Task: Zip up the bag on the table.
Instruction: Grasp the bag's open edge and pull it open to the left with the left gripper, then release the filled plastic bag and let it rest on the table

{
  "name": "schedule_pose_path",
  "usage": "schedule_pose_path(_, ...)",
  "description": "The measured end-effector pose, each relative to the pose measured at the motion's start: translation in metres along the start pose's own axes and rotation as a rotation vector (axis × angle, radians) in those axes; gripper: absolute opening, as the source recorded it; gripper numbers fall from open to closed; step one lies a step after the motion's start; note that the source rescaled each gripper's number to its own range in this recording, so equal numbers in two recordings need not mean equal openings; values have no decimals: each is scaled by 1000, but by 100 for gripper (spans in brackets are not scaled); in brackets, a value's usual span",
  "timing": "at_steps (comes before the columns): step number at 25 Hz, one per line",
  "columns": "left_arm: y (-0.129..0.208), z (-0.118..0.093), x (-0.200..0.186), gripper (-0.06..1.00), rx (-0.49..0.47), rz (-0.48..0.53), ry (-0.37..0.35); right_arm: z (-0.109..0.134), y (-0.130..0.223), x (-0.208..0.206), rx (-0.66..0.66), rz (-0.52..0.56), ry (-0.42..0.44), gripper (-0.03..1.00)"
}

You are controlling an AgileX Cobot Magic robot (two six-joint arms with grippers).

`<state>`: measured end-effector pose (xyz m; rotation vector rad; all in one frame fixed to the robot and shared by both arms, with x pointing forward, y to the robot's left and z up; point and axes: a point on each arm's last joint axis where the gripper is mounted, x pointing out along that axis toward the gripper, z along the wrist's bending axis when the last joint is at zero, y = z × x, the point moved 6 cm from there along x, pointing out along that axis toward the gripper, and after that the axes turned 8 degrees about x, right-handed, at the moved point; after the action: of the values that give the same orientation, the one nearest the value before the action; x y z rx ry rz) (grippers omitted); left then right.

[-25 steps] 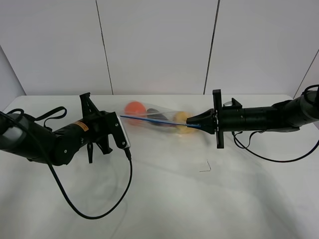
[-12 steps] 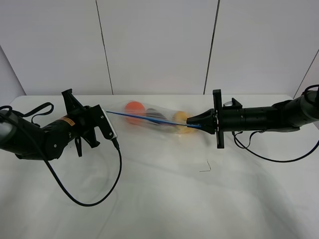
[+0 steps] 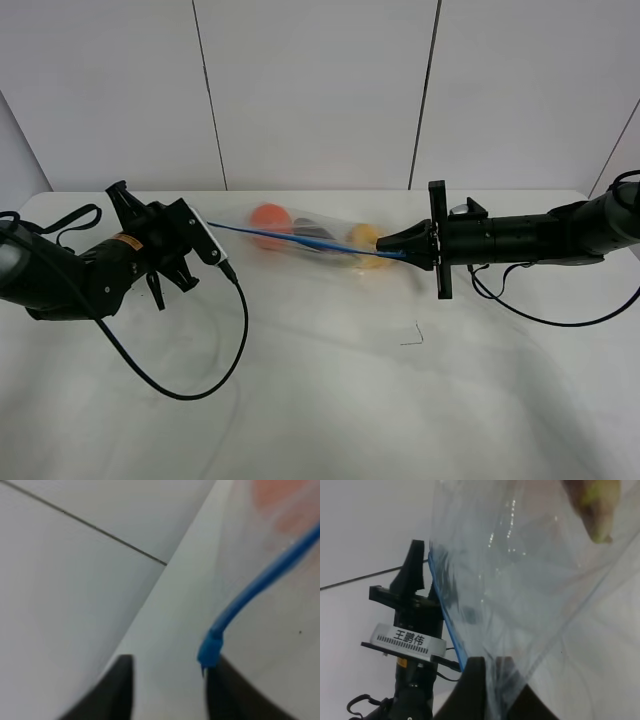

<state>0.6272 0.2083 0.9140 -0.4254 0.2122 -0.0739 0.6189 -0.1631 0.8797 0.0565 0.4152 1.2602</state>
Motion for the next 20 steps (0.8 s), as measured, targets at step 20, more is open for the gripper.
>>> schedule_pose_path(20, 69, 21, 0, 84, -623, 223, -93, 1, -1, 0, 11, -7, -9, 0)
